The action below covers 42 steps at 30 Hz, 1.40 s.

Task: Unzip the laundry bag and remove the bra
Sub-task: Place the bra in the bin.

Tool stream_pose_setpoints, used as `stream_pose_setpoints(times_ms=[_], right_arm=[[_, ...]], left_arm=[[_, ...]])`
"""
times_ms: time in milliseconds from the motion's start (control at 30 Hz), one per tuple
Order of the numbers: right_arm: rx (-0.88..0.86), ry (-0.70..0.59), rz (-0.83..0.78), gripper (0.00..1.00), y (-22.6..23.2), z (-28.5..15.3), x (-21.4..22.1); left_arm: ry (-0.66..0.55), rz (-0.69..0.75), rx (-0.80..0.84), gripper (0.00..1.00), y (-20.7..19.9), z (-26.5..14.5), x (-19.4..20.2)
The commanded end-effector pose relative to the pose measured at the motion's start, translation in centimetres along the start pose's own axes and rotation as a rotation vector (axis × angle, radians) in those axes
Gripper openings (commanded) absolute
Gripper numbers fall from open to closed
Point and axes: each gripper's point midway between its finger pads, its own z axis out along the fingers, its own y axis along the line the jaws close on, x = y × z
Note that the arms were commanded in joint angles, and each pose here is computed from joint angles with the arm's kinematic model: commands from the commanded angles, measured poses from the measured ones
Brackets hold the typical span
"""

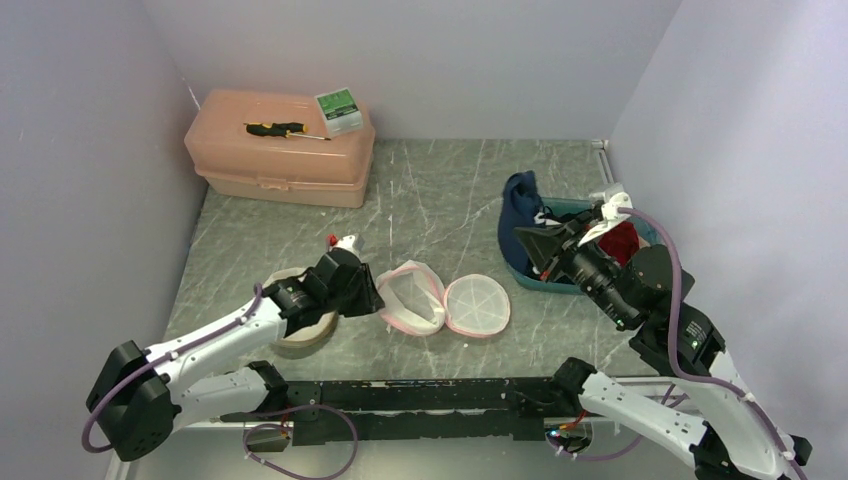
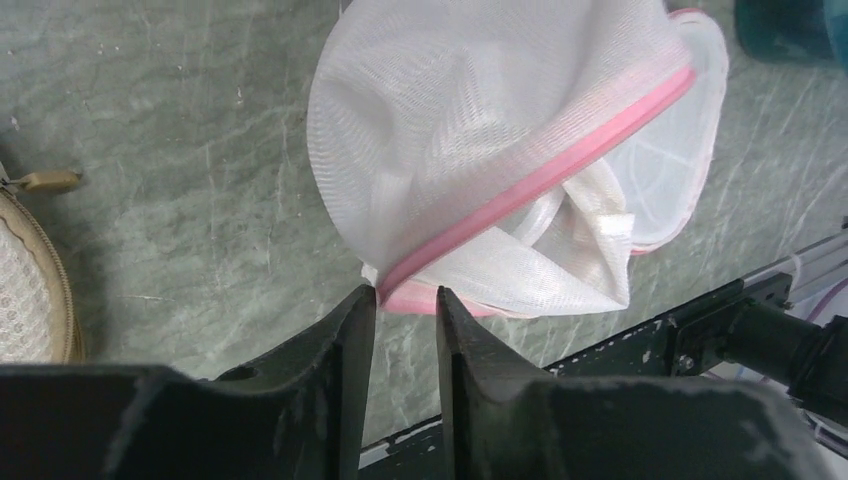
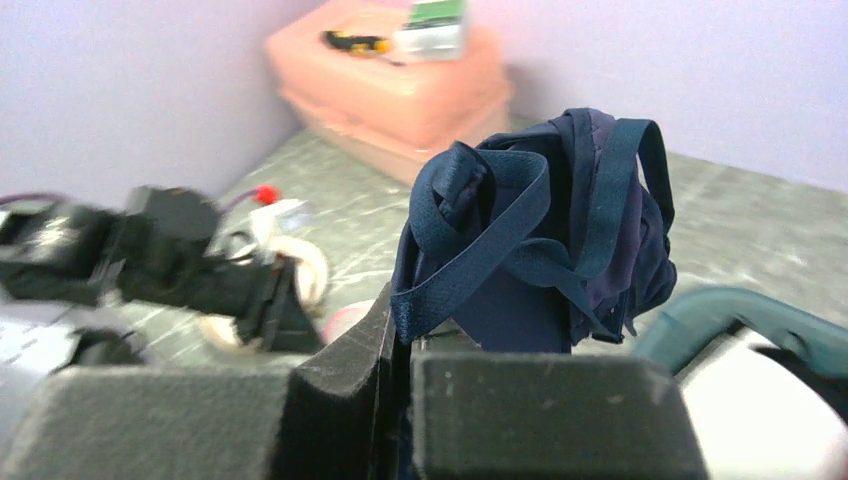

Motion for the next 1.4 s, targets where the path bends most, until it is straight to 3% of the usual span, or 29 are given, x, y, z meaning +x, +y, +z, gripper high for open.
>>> stream_pose_setpoints(times_ms=[0,267,400,433,733,1067,1367], right_arm=[[0.362,-0.047,-0.035,0.00,-6.4,-1.6,-1.2],[0.730,-0.064,-0.058,0.00,-12.0,-3.4,-0.8],[0.928,-0.076,-0.108,0.00,-14.4,-4.3,-0.9],[0.968,-0.084,-0.115,0.00,-14.9,-4.2,-1.1],[1.164,-0.089,0.006,0.00,-20.7,-2.9,0.8],[1.488,0.016,0.055,0.00,-28.5,-5.1,3.8],[1.613,0.052,0.037,0.00,-32.6,-4.4,6.4]], left_arm=[[-0.051,0.015,0.066,0.39,-2.0,-1.4,-1.8],[-0.068,0.039,0.130,0.66,-3.6,-3.0,-2.7],[-0.078,0.059,0.223,0.92,-5.4,-4.1,-3.1],[-0.086,0.058,0.244,0.94,-5.8,-4.5,-3.2],[-0.182,0.007,0.261,0.94,-6.2,-5.7,-5.0],[-0.360,-0.186,0.130,0.94,-1.7,-6.6,-6.3],[-0.365,-0.269,0.055,0.94,0.4,-5.8,-5.6]])
